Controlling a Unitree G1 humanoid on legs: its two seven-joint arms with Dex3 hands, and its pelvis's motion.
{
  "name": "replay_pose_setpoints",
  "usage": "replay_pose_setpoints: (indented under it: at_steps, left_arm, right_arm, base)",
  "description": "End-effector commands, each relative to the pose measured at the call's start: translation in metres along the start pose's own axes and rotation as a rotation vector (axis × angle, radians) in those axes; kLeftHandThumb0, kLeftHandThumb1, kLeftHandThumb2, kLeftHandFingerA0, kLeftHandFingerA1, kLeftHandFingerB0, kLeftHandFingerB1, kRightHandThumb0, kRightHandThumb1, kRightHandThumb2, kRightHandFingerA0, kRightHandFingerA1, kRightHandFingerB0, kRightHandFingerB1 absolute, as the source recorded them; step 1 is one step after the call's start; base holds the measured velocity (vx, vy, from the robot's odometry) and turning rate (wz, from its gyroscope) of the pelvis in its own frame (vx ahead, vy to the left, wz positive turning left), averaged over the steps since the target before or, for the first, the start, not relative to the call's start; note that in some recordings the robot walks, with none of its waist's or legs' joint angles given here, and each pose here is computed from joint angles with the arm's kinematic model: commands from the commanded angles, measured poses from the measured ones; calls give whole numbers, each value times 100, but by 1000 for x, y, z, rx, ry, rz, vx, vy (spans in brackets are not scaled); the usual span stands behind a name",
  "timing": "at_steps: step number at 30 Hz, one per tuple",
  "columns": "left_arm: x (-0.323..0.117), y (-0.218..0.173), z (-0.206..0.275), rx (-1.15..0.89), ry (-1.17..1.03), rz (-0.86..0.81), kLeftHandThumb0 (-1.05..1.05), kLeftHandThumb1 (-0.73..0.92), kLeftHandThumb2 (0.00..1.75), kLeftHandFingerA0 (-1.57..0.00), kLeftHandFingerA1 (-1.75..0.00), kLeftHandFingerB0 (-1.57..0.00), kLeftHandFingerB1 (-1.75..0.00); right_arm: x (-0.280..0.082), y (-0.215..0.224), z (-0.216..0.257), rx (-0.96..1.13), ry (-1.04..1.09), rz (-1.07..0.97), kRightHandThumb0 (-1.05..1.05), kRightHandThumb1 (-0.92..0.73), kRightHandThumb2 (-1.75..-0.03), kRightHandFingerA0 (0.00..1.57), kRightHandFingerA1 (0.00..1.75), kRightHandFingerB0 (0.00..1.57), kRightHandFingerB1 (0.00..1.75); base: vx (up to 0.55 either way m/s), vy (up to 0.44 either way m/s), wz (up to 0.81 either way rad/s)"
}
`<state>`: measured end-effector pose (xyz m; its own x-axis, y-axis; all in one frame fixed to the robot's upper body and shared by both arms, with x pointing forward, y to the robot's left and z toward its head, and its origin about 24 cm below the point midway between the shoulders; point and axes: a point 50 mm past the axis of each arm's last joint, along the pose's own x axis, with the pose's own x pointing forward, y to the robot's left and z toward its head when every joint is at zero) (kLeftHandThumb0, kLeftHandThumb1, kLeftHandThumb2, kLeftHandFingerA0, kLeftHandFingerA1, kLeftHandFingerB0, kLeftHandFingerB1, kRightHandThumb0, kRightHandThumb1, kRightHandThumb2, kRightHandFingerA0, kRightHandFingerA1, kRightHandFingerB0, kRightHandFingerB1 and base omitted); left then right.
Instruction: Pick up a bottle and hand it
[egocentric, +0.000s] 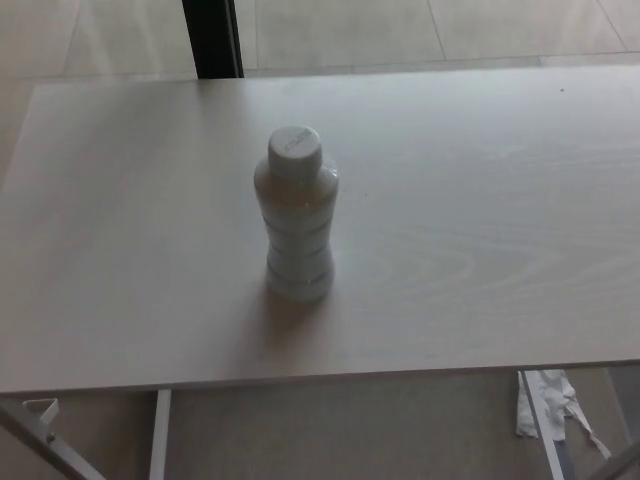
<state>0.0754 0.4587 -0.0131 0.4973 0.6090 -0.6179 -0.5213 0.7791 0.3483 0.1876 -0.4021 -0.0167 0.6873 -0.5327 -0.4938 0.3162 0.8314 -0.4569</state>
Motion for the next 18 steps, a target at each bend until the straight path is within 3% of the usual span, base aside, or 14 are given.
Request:
replay_pose_setpoints:
  at_steps: [1, 2, 3, 4, 7, 10, 11, 12, 13, 14, 15, 16, 17, 18]
  left_arm:
    - [0, 13, 20, -222, -92, 41, -66, 44, 53, -41, -97, -30, -53]
    - [2, 14, 36, -261, -175, 72, -67, 51, 56, -25, -99, -24, -50]
    - [4, 14, 47, -253, -190, 81, -75, 42, 77, -29, -84, -21, -55]
    - [5, 12, 62, -260, -221, 87, -73, 53, 56, -23, -104, -22, -51]
    - [7, 8, 89, -232, -268, 96, -77, 54, 57, -42, -95, -21, -49]
    - [0, 0, 150, -236, -420, 61, -83, 41, 70, -49, -77, -24, -56]
    - [-4, -5, 166, -240, -473, 35, -78, 51, 56, -65, -68, -28, -56]
    - [-9, -13, 186, -228, -528, 14, -84, 40, 82, -65, -70, -30, -60]
    - [-19, -29, 216, -241, -601, -74, -79, 48, 55, -46, -70, -37, -55]
    - [-26, -39, 229, -207, -648, -106, -86, 44, 83, -43, -68, -28, -51]
    - [-32, -47, 238, -176, -688, -142, -72, 55, 57, -41, -69, -19, -43]
    - [-41, -63, 251, -159, -731, -212, -71, 44, 81, -39, -64, -13, -46]
    - [-43, -67, 254, -162, -734, -226, -71, 44, 81, -39, -64, -13, -46]
    - [-47, -79, 259, -138, -748, -260, -65, 46, 80, -33, -66, -6, -41]
  right_arm:
    - [1, -12, 6, 63, -10, -6, -64, -54, -57, 97, 126, 33, 45]
    - [1, -12, 7, 62, -14, -9, -70, -43, -85, 95, 113, 27, 52]
    - [1, -12, 7, 62, -17, -6, -65, -54, -57, 87, 101, 34, 45]
    - [1, -12, 7, 48, -21, -4, -66, -54, -57, 74, 86, 33, 45]
    - [1, -12, 6, 50, -20, 2, -67, -54, -57, 88, 120, 34, 46]
    - [1, -7, 3, 54, -19, 17, -66, -54, -57, 84, 109, 34, 46]
    - [1, -7, 3, 58, -17, 14, -66, -54, -57, 88, 111, 33, 46]
    - [1, -7, 3, 54, -21, 18, -76, -46, -85, 51, 81, 27, 52]
    - [1, -7, 4, 67, -14, 14, -71, -42, -81, 81, 122, 28, 53]
    - [2, -7, 4, 63, -15, 14, -67, -53, -57, 60, 113, 32, 44]
    - [2, -7, 5, 59, -15, 13, -69, -41, -81, 78, 107, 28, 53]
    - [2, -7, 5, 55, -15, 10, -65, -53, -57, 85, 128, 32, 44]
    - [2, -7, 5, 55, -16, 9, -65, -53, -57, 85, 128, 32, 44]
    - [2, -8, 6, 50, -18, 8, -66, -54, -56, 49, 80, 33, 44]
  base:
    - [0, 0, 0]
    - [0, 0, 0]
    - [0, 0, 0]
    - [0, 0, 0]
    - [0, 0, 0]
    - [0, 0, 0]
    - [0, 0, 0]
    - [0, 0, 0]
    - [0, 0, 0]
    - [0, 0, 0]
    - [0, 0, 0]
    - [0, 0, 0]
    - [0, 0, 0]
    - [0, 0, 0]
